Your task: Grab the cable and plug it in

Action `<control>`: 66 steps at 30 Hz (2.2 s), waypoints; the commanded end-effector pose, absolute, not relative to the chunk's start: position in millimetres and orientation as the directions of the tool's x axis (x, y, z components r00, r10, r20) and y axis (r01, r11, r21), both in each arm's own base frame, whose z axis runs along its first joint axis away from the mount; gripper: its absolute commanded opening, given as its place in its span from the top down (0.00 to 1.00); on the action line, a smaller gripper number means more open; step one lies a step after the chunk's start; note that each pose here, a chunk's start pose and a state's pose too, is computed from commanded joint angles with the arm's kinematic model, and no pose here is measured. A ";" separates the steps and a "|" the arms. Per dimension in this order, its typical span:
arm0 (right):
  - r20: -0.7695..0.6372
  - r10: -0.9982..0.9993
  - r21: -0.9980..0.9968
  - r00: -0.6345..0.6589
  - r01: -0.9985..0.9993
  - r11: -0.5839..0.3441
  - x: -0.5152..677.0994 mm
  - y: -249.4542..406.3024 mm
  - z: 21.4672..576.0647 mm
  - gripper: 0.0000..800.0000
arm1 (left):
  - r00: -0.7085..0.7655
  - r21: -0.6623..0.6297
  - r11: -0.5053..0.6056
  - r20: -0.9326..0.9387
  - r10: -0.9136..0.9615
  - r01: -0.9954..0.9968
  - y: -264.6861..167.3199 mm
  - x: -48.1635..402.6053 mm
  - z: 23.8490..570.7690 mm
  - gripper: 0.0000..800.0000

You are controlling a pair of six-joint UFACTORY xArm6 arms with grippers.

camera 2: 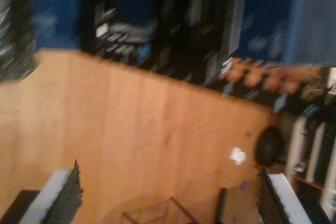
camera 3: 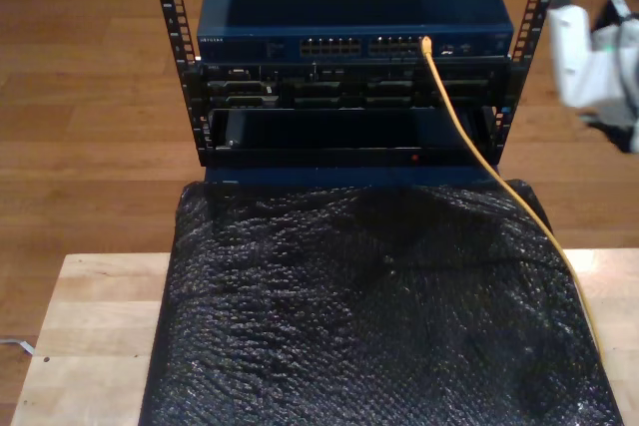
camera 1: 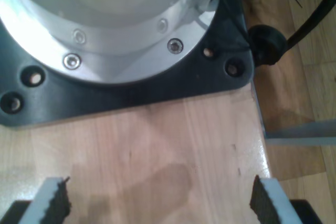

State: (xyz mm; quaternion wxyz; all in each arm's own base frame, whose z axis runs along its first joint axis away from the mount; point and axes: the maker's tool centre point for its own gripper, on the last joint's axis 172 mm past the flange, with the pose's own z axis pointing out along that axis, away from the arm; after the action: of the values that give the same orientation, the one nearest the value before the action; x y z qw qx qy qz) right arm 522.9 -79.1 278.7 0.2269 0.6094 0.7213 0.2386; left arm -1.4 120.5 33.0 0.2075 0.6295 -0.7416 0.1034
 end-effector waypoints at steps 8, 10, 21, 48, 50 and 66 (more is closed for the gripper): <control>0.123 0.992 0.445 -0.005 0.894 -0.051 427.1 -157.7 258.5 0.00 | -0.121 0.108 0.186 0.438 -0.891 -0.977 120.5 -1.4 33.0 0.00; 0.157 0.987 0.392 0.033 0.915 -0.093 396.3 -168.9 248.7 0.00 | -0.121 0.108 0.186 0.438 -0.891 -0.977 120.5 -1.4 33.0 0.00; 0.119 0.993 0.238 0.024 0.970 -0.052 236.1 -215.3 214.3 0.00 | -0.121 0.108 0.186 0.438 -0.891 -0.977 120.5 -1.4 33.0 0.00; 0.245 0.969 0.181 -0.035 0.983 -0.010 61.1 -186.8 122.5 0.00 | -0.121 0.108 0.186 0.438 -0.891 -0.977 120.5 -1.4 33.0 0.00; 0.267 0.963 0.176 -0.041 0.984 -0.007 57.9 -174.7 111.5 0.00 | -0.121 0.108 0.186 0.438 -0.891 -0.977 120.5 -1.4 33.0 0.00; 0.174 0.983 0.125 -0.066 0.991 0.045 34.5 -163.8 35.5 0.00 | -0.121 0.108 0.186 0.438 -0.891 -0.977 120.5 -1.4 33.0 0.00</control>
State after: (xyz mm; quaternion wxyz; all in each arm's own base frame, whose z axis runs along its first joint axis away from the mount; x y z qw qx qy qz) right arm 34.5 -163.8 35.5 -0.0203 0.6829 0.7225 0.1058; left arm -1.4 120.5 33.0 0.2075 0.6295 -0.7416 0.1034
